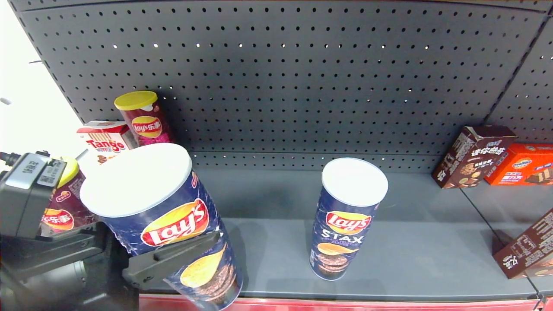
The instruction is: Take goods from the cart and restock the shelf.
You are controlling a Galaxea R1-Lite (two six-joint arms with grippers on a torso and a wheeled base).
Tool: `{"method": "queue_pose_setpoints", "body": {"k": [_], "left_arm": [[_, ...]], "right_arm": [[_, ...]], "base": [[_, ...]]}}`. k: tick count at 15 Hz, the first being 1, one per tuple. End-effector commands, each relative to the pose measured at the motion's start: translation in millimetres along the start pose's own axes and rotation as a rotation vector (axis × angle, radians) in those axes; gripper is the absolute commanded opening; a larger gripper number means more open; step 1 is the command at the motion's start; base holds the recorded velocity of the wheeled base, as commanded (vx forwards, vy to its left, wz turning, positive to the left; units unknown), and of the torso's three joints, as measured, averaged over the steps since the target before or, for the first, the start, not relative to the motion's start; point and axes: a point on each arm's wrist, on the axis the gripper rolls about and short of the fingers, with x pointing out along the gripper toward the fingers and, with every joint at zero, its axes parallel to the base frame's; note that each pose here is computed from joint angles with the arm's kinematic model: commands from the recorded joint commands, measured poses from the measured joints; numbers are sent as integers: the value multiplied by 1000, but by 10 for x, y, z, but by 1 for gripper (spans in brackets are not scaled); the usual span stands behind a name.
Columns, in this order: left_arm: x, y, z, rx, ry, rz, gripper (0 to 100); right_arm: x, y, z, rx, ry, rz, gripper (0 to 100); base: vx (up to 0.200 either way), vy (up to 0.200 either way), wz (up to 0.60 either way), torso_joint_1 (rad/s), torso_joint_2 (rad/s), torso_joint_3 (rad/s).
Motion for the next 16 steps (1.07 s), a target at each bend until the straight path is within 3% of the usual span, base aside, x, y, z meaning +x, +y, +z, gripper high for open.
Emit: {"method": "queue_pose_setpoints", "body": {"k": [1, 5, 13, 16], "left_arm": [[-7, 1, 45, 12, -17, 4, 0], [77, 89, 67, 10, -13, 20, 0], [607, 460, 227, 36, -38, 11, 0], [679, 503, 225, 33, -33, 8, 0]], "right_arm": [[0, 0, -1, 0, 1, 1, 100], [0, -1, -1, 0, 1, -4, 100], [-1, -11, -1, 1, 1, -50, 100], [23, -21, -78, 35, 20, -93, 100]], "base": [[0, 0, 0, 0, 0, 0], [0, 0, 0, 0, 0, 0], [0, 0, 0, 0, 0, 0], [0, 0, 0, 0, 0, 0]]}}
